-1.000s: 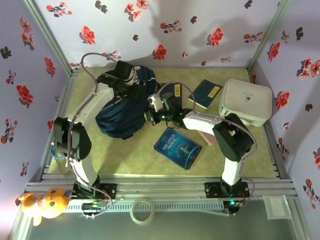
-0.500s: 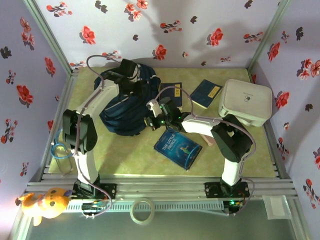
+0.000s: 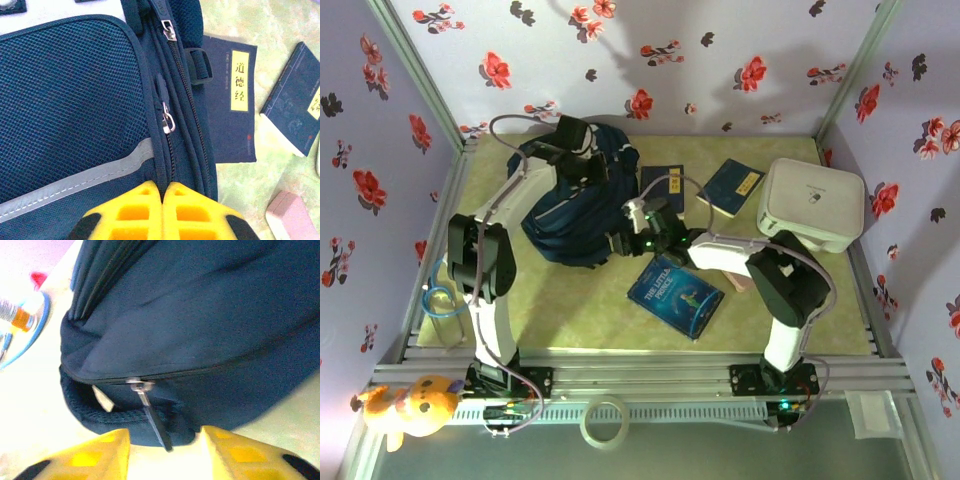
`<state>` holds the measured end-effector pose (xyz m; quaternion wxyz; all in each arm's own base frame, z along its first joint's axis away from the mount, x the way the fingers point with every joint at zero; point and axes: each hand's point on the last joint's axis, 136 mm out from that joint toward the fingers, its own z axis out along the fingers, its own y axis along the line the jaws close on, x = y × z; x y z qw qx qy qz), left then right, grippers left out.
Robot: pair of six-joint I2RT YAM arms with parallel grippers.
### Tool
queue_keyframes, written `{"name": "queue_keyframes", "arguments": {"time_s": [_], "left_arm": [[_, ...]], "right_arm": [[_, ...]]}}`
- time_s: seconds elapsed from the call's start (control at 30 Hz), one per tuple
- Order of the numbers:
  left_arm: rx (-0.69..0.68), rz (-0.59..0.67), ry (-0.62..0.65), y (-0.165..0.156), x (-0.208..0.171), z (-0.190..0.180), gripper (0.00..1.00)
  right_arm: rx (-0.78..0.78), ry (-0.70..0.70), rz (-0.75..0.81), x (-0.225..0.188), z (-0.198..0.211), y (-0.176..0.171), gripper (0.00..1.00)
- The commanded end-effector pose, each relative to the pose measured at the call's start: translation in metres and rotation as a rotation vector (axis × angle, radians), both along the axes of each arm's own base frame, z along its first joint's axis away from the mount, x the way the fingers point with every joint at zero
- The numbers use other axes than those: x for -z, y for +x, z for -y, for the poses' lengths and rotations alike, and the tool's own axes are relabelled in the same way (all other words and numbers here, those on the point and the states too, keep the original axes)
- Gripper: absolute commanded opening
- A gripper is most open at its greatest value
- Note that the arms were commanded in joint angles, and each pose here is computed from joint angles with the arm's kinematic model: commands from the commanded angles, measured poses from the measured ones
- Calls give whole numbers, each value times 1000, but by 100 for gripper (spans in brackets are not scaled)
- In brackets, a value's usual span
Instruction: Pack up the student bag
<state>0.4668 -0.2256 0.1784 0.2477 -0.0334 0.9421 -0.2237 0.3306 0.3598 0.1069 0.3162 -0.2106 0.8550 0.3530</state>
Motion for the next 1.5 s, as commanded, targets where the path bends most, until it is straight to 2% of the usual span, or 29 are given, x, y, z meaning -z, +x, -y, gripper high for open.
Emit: {"name": "queue_keyframes", "arguments": {"time_s": [0.0, 0.2, 0.33, 0.5, 0.67, 0.83, 1.0, 1.27, 1.37, 1.47], "left_arm": [[-13, 133, -68, 10, -45, -8, 0], [25, 189, -85, 2, -71, -12, 0], [57, 223, -96, -5, -86, -11, 0], [87, 220, -102, -10, -85, -8, 0], [93, 211, -108, -11, -81, -6, 0], [97, 201, -108, -13, -78, -6, 0], [105, 190, -118, -14, -76, -4, 0], [124, 150, -158, -17, -66, 4, 0], [126, 142, -152, -18, -64, 3, 2], [105, 136, -147, -18, -66, -2, 8]], "right_arm": [[187, 175, -2, -55, 26, 30, 53], [288, 326, -179, -76, 34, 50, 55], [293, 415, -288, -87, 17, 60, 55], [258, 539, -359, -103, -8, 76, 55], [225, 538, -402, -96, -29, 83, 53], [215, 479, -436, -79, -43, 80, 53], [159, 529, -441, -84, -55, 77, 58], [169, 543, -485, -79, -60, 80, 58], [178, 536, -520, -76, -62, 82, 56], [197, 518, -552, -72, -63, 83, 47]]}}
